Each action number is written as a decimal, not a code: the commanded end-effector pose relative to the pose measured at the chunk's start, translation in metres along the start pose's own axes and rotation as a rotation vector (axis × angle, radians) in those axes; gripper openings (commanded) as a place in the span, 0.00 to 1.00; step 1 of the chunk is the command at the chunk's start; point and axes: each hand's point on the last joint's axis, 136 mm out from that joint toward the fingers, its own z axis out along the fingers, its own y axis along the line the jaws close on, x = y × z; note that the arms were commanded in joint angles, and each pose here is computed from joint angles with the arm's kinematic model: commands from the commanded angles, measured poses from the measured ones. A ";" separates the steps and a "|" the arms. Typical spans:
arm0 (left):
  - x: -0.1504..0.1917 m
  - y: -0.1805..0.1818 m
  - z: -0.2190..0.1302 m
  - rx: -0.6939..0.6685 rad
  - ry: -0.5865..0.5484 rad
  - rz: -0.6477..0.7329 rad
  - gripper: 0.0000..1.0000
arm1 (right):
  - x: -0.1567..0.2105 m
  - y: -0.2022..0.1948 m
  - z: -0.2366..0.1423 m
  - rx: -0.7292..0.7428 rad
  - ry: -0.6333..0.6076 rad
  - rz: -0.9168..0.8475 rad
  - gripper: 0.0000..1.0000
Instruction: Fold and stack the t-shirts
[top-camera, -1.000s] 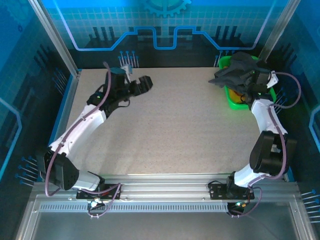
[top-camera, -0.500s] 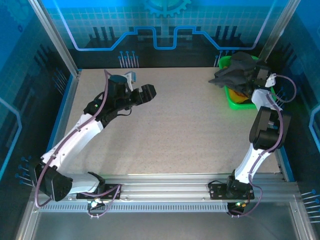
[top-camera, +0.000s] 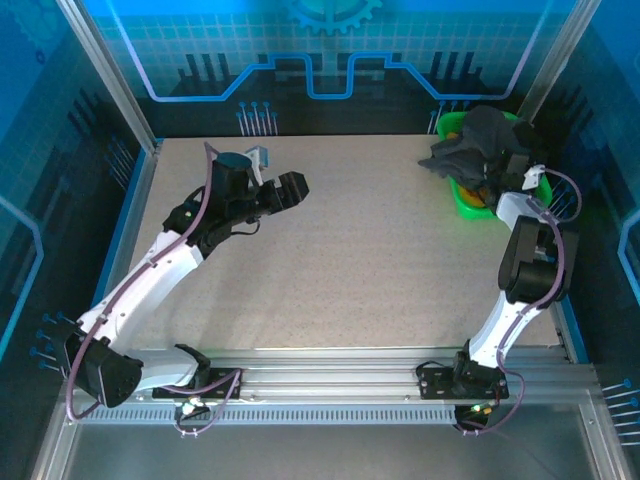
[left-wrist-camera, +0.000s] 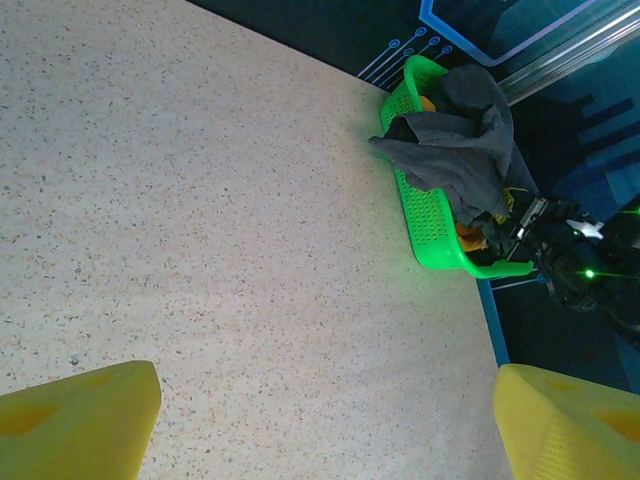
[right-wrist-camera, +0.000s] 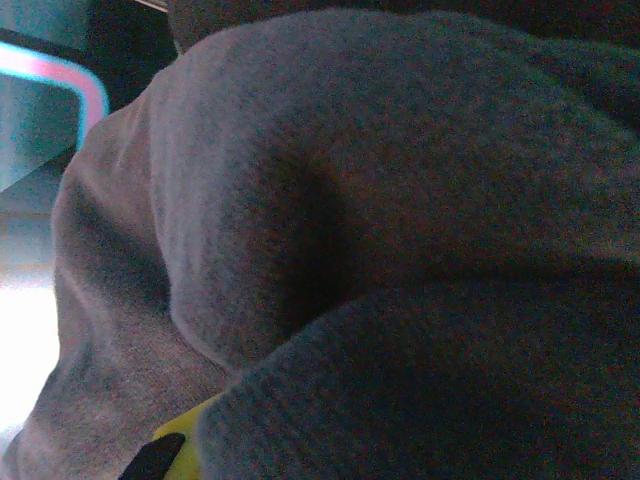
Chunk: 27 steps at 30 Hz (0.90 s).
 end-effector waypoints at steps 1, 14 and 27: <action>0.000 -0.003 -0.004 0.006 -0.001 0.019 0.87 | -0.006 0.057 -0.044 -0.183 -0.062 0.024 0.00; 0.010 -0.001 0.016 0.025 0.051 -0.007 0.87 | 0.014 0.159 -0.142 -0.489 -0.061 -0.043 0.00; 0.010 0.003 0.018 -0.004 0.062 -0.019 0.86 | 0.044 0.240 -0.223 -0.650 -0.059 -0.267 0.00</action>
